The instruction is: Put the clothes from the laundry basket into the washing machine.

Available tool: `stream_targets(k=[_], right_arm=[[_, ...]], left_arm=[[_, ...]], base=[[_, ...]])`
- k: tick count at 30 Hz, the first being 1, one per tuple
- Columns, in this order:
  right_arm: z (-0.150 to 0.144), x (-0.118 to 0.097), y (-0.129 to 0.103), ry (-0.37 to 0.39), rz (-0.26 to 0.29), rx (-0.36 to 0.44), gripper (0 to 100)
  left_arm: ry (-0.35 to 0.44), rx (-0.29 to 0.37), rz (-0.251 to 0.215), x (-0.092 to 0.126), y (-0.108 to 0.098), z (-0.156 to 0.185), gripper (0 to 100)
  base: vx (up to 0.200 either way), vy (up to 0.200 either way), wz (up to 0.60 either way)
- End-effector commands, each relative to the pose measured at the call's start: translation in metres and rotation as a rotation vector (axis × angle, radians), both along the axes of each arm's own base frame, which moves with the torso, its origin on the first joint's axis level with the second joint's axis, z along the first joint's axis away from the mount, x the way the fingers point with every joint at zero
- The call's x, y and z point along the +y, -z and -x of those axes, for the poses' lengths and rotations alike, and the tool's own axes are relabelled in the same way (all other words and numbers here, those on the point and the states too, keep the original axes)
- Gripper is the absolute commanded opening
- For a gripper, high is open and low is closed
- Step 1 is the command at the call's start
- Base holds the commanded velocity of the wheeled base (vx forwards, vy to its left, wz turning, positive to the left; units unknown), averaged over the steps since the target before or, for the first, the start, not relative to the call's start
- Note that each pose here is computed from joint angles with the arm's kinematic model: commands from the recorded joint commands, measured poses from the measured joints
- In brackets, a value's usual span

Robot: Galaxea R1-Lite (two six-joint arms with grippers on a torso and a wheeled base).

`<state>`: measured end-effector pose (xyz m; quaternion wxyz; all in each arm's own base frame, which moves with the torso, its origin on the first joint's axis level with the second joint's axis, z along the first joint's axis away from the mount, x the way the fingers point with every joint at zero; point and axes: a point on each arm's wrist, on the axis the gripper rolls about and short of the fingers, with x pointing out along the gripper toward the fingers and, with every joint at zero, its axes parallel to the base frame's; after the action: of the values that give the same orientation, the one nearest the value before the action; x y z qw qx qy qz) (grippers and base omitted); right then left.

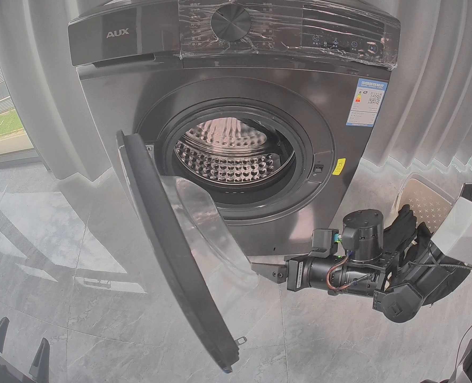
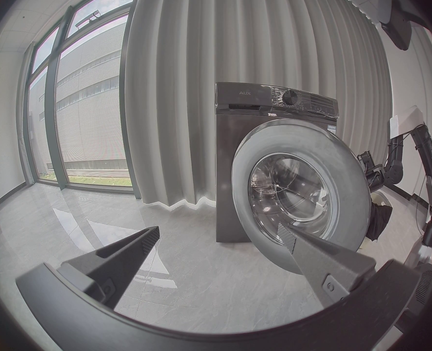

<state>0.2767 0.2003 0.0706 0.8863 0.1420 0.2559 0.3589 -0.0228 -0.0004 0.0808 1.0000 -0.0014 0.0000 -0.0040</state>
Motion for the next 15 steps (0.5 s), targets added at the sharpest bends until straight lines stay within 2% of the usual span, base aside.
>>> stream_targets(k=[1, 3, 5, 11, 15], right_arm=[[0.007, 0.005, 0.001, -0.023, 0.002, 0.004, 100], [0.005, 0.007, -0.004, -0.023, -0.030, -0.040, 100], [0.001, 0.007, -0.006, -0.016, -0.040, -0.054, 100], [-0.008, 0.009, -0.001, 0.028, -0.025, -0.055, 100], [-0.010, 0.011, 0.005, 0.030, -0.017, -0.046, 100]], left_arm=[[0.000, 0.000, 0.000, 0.000, 0.005, 0.000, 100], [0.000, 0.000, 0.000, 0.000, 0.005, 0.000, 100], [0.000, 0.000, 0.000, 0.000, 0.005, 0.000, 100], [0.000, 0.000, -0.001, 0.000, 0.005, 0.000, 100], [0.000, 0.000, -0.001, 0.000, 0.005, 0.000, 100]], base=[[0.000, 0.000, 0.00], [0.000, 0.000, 0.00], [0.000, 0.000, 0.00], [0.000, 0.000, 0.00], [0.000, 0.000, 0.00]])
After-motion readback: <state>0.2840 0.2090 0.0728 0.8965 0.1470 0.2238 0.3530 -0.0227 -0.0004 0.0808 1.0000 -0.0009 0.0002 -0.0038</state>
